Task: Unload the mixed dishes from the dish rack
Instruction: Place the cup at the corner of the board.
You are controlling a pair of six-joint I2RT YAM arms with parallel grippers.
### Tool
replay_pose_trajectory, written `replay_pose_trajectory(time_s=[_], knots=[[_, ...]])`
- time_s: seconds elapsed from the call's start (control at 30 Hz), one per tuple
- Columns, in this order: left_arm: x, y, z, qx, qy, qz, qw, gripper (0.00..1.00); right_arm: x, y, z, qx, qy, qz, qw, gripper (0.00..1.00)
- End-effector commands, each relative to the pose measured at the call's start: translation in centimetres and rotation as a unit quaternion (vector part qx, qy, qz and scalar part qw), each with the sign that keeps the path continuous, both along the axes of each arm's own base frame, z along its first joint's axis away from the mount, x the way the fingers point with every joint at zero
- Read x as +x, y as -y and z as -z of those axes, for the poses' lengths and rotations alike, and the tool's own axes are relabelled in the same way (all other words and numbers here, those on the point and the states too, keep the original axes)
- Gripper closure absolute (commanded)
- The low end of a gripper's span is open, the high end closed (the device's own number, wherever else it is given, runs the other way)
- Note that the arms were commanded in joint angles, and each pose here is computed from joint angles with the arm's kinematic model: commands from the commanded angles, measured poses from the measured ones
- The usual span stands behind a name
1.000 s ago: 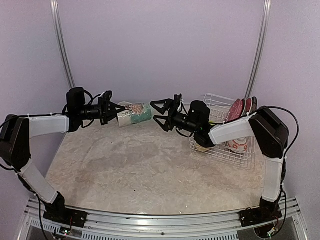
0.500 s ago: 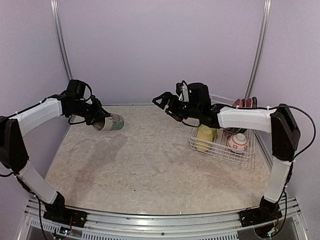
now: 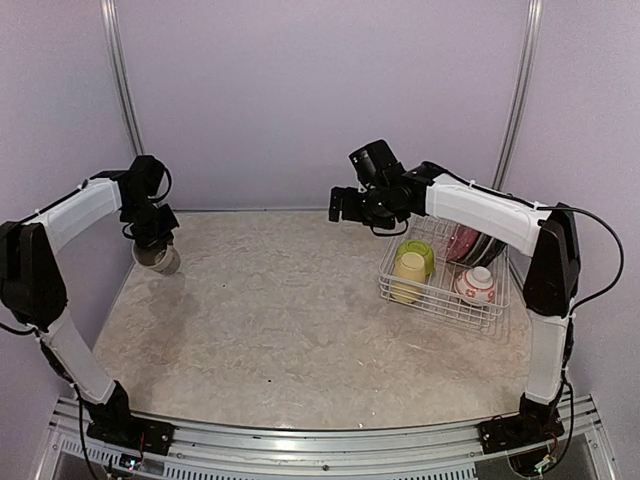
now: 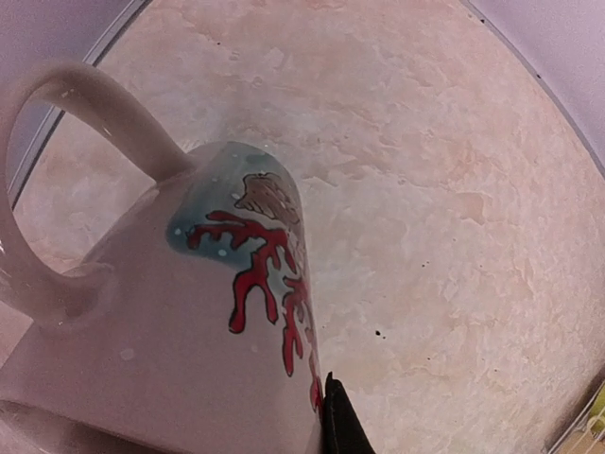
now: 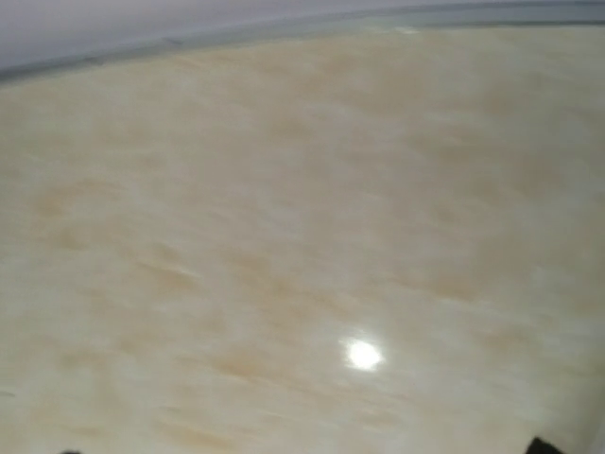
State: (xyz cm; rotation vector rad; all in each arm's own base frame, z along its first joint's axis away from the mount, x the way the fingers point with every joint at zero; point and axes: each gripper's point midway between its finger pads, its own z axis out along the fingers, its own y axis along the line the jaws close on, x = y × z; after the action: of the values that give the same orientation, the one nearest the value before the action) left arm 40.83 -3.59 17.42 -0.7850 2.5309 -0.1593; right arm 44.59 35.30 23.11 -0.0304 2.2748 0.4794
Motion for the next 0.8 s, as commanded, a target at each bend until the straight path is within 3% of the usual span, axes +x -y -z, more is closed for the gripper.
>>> replay_pose_trajectory(time_s=[0.0, 0.27, 0.67, 0.77], knots=[[1.0, -3.7, -0.6, 0.025, -0.001, -0.016, 1.000, 1.00, -0.9, 4.1, 1.5, -0.130, -0.006, 0.044, 0.991, 0.00], [1.4, -6.3, 1.7, 0.043, -0.063, 0.009, 0.997, 1.00, -1.7, 6.4, -0.9, -0.134, 0.044, 0.071, 0.987, 0.00], [1.7, -6.6, 4.0, 0.029, -0.100, 0.031, 0.994, 1.00, -3.5, 4.0, -2.5, -0.085, 0.064, -0.031, 0.994, 0.00], [1.8, -6.5, 4.2, 0.025, -0.105, 0.033, 0.994, 0.94, -4.0, 4.4, -3.1, -0.082, 0.073, -0.033, 0.993, 0.00]])
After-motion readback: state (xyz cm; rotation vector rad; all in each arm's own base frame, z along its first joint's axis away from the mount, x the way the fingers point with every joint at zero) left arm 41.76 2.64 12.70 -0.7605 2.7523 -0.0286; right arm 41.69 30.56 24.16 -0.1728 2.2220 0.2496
